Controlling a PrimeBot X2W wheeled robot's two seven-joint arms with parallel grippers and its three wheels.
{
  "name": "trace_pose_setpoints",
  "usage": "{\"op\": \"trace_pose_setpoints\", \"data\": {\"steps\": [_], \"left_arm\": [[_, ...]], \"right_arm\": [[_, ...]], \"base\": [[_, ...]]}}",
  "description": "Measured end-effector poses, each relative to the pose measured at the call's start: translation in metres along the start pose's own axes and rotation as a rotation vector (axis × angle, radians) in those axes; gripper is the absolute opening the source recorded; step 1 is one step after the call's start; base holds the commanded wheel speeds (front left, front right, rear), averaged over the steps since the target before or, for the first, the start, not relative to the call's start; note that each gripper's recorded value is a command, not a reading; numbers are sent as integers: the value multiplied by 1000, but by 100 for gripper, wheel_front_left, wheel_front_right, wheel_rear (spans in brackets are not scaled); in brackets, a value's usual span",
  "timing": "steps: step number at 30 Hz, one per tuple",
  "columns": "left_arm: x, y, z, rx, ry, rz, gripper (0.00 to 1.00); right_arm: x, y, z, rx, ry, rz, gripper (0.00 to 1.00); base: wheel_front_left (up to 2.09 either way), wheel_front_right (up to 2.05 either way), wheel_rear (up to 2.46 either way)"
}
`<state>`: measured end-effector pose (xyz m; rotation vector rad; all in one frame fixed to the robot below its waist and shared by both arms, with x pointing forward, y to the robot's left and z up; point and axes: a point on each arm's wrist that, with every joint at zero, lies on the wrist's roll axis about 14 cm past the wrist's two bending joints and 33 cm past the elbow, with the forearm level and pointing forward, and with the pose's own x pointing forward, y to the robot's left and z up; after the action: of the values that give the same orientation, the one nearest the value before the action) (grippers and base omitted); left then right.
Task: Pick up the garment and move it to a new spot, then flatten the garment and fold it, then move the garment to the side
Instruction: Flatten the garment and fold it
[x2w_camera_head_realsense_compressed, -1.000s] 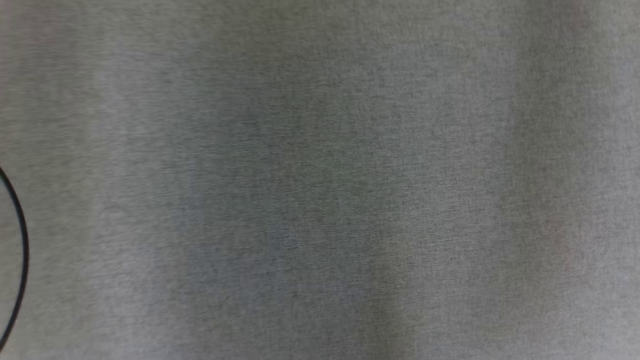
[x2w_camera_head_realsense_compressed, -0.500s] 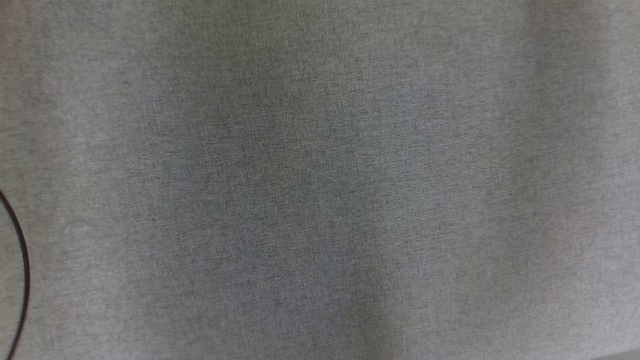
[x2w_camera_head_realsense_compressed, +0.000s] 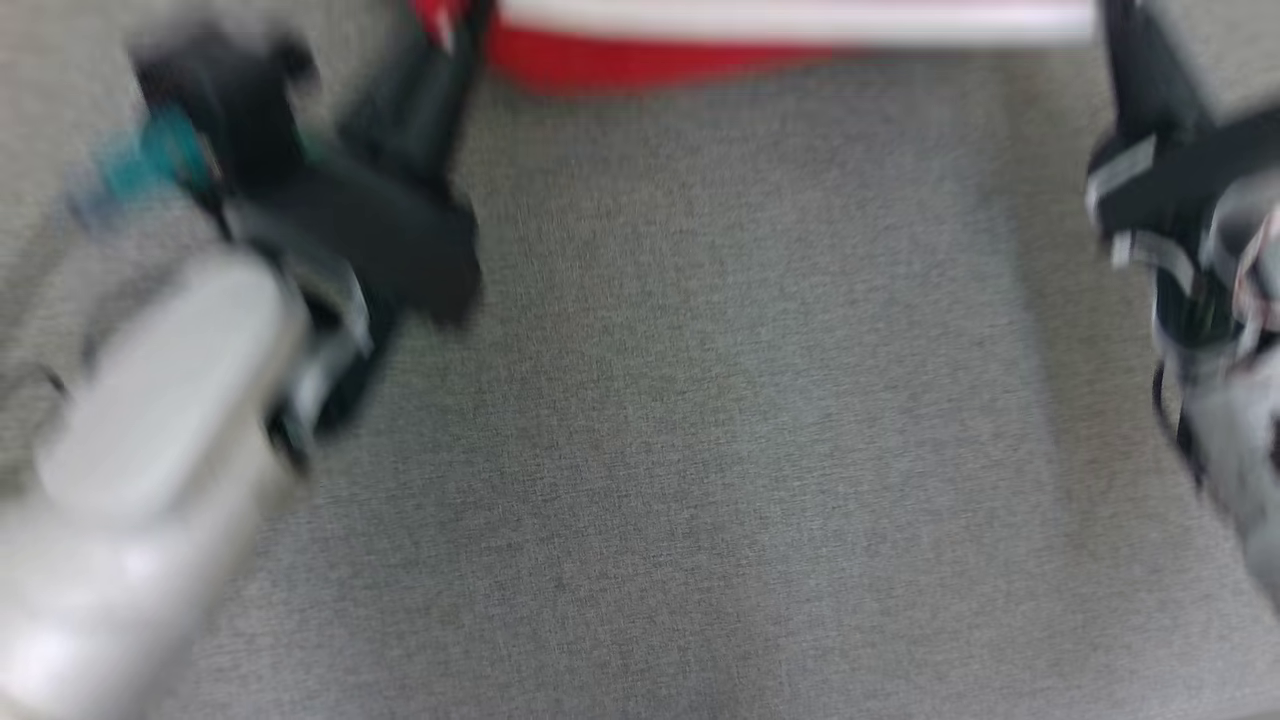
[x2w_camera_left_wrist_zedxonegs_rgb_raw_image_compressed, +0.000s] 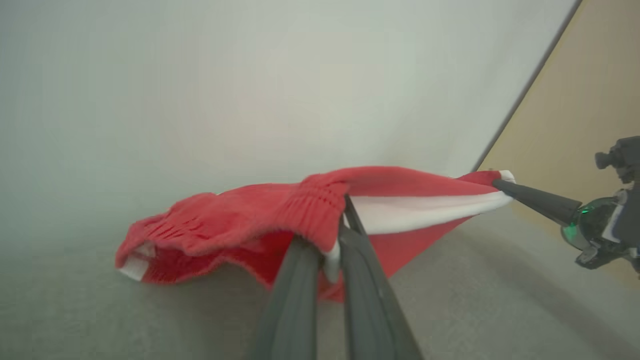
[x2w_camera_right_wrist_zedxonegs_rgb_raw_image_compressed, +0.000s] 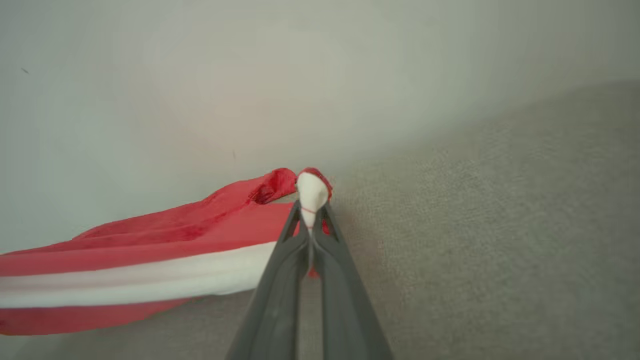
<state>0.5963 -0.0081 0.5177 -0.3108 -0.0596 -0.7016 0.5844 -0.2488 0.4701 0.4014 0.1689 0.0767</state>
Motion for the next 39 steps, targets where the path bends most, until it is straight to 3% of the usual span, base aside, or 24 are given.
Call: {"op": "trace_pose_setpoints", "data": {"steps": [14, 22, 30, 39], "left_arm": [[-126, -82, -33, -121, 92, 72, 0], [-175, -103, -41, -123, 135, 108, 0], [-195, -122, -40, -116, 133, 99, 0], [-196, -118, -24, -95, 78, 114, 0]], "right_arm": [[-143, -10, -59, 198, 61, -80, 0], [-208, -6, -75, 310, 58, -141, 0], [-228, 11, -57, 338, 8, -130, 0], [-201, 30, -30, 325, -20, -70, 0]], "base": [[0, 0, 0], [0, 0, 0], [0, 0, 0], [0, 0, 0]]}}
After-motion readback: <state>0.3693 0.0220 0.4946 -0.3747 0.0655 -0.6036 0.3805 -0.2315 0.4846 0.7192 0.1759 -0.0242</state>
